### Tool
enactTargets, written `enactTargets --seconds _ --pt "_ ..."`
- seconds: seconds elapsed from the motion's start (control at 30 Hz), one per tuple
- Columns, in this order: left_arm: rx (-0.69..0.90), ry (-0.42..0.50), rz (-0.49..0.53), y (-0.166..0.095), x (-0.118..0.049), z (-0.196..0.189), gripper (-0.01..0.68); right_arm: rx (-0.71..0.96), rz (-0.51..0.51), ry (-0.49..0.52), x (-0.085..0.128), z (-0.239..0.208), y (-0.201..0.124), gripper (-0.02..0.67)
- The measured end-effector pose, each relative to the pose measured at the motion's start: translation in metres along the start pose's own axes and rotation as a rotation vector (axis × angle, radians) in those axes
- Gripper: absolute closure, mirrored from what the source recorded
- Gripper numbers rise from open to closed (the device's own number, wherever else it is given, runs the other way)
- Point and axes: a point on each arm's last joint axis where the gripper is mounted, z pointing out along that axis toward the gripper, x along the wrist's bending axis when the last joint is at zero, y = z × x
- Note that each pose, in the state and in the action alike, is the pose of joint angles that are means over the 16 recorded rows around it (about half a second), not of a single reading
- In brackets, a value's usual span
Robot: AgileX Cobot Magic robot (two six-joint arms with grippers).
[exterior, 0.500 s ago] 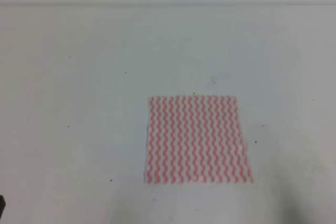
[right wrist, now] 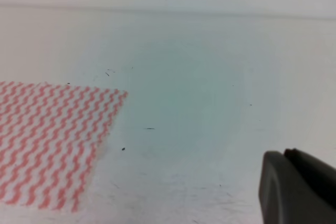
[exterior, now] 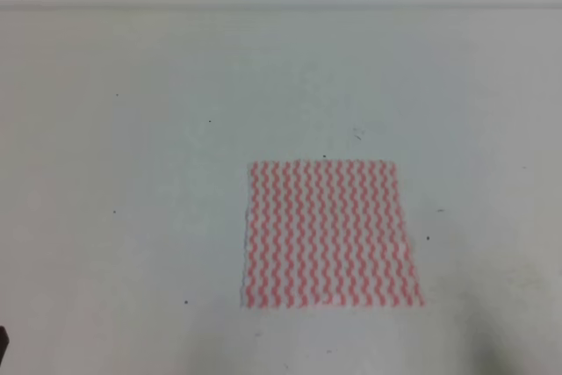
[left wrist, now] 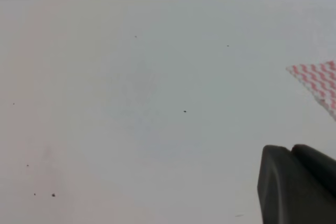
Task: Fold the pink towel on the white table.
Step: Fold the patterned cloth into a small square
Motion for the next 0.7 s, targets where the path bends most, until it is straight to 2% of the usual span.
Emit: enactTargets --seconds 0.5,0.7 --pt "-0.040 0.008 0.000 0.0036 0.0007 -0.0001 0.678 -0.011 0.005 0.001 0.0001 -0.0004 0.0008 0.669" --pt "-0.079 0.014 -0.005 0.0063 0.0013 -0.0003 0.678 -0.026 0.070 0.016 0.0014 -0.0005 0.0037 0.670"
